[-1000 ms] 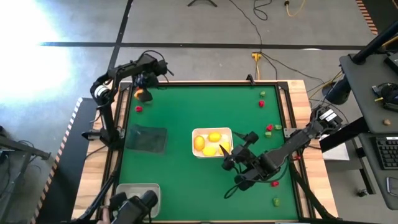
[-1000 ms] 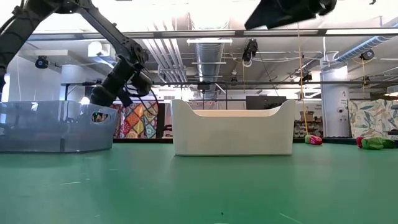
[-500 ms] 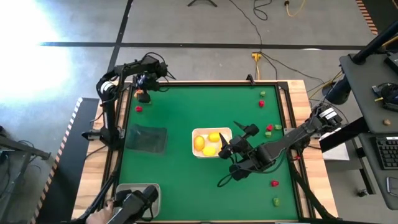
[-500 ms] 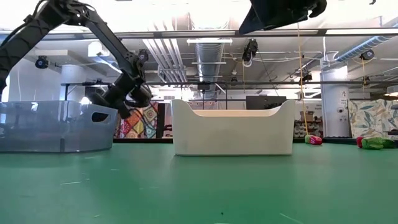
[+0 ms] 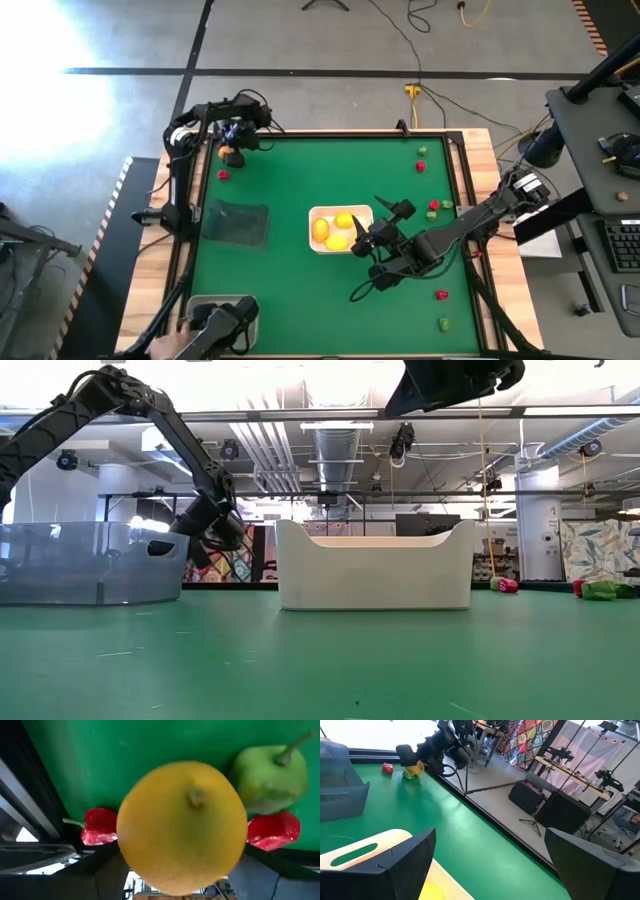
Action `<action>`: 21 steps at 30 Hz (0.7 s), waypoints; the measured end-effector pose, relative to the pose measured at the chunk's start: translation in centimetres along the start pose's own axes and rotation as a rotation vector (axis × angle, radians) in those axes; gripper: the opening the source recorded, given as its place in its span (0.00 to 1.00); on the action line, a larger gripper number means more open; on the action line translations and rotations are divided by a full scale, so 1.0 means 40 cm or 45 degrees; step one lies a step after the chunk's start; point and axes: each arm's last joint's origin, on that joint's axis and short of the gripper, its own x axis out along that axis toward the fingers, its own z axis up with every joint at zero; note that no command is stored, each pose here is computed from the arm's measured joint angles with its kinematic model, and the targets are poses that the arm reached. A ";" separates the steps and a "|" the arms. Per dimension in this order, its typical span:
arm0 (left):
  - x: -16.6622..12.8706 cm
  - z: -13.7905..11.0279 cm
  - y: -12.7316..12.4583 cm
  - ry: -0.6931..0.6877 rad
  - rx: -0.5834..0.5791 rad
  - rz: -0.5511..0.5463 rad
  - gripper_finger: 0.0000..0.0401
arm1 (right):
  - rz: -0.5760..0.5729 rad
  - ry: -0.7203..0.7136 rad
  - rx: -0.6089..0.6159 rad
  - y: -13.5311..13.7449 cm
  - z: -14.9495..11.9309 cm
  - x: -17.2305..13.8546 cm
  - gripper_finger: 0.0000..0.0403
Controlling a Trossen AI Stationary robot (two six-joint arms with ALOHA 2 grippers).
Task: Sort produce into baskets
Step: Put the yellow lemon into the white bin
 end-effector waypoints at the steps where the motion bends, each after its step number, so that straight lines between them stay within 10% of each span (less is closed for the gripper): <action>1: 0.000 0.001 0.001 -0.005 -0.003 0.003 0.67 | -0.001 0.001 -0.004 0.000 -0.002 0.000 0.91; 21: -0.034 -0.019 0.009 -0.093 -0.121 0.081 0.55 | -0.009 0.005 -0.016 -0.001 -0.010 0.005 0.91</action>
